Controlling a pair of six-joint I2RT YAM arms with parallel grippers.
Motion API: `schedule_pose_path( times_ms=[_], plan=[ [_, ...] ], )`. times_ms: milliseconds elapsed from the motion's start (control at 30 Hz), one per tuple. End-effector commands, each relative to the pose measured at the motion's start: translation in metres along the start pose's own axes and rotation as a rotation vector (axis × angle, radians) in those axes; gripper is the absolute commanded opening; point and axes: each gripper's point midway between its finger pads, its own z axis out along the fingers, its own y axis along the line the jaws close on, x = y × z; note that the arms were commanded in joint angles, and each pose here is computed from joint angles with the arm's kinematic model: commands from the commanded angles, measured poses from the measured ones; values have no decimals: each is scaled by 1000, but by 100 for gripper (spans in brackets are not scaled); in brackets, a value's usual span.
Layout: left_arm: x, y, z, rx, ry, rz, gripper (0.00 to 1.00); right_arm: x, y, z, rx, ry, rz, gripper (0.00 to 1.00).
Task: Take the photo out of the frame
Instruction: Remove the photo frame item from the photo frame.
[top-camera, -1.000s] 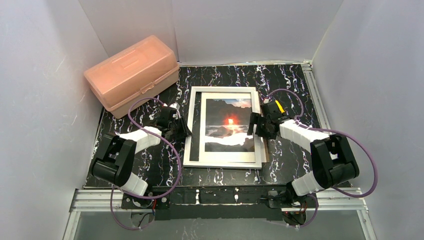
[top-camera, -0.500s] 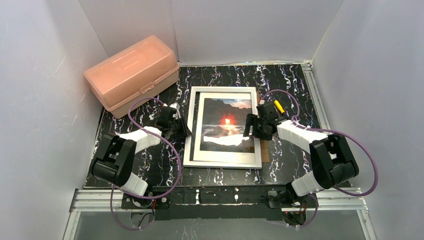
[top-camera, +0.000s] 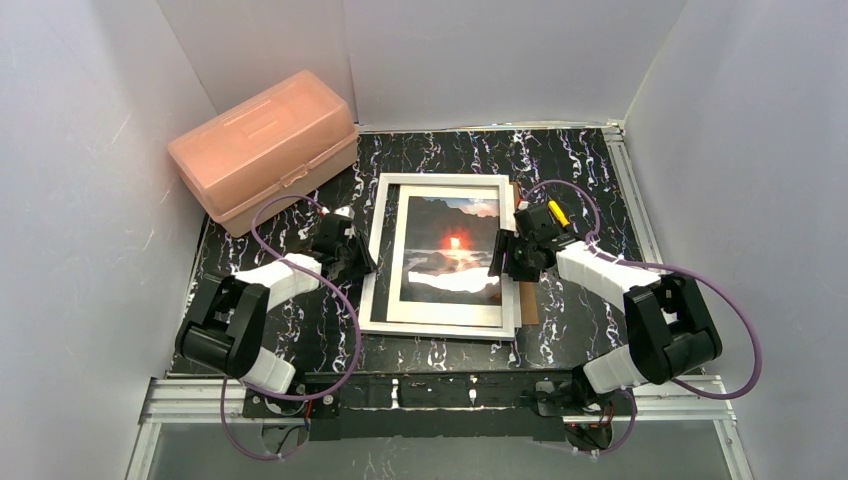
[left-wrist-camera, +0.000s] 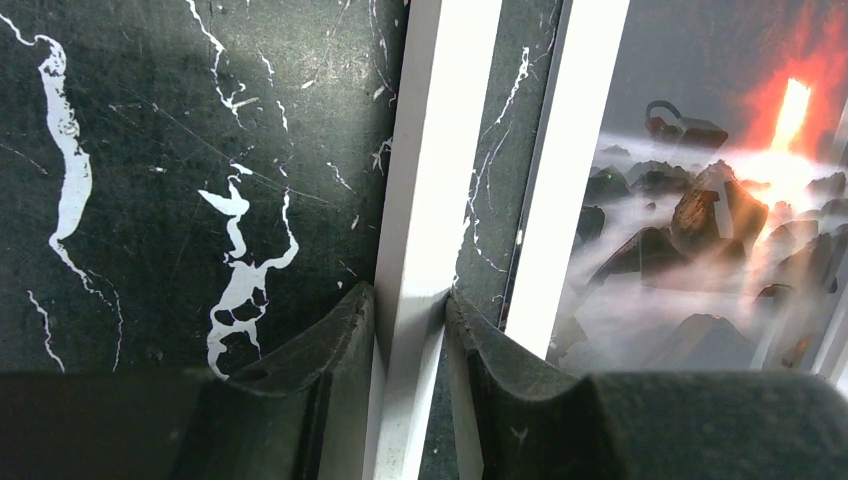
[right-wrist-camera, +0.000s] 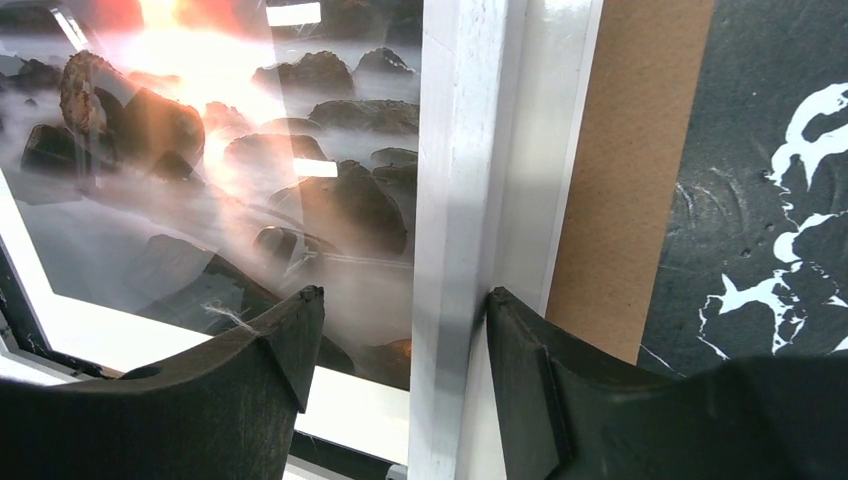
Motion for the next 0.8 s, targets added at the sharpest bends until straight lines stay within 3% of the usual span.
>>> schedule_pose_path(
  times_ms=[0, 267, 567, 767],
  plan=[
    [18, 16, -6, -70, 58, 6, 4, -20, 34, -11, -124, -62, -3, 72],
    [18, 18, -5, -83, 61, 11, 4, -25, 14, -17, -21, -114, -1, 85],
    [14, 28, -9, -136, 37, 17, 2, -15, 5, -13, -2, -94, 18, 88],
    [12, 30, -11, -148, 23, 21, 2, -11, 0, -9, 15, -83, 24, 95]
  ],
)
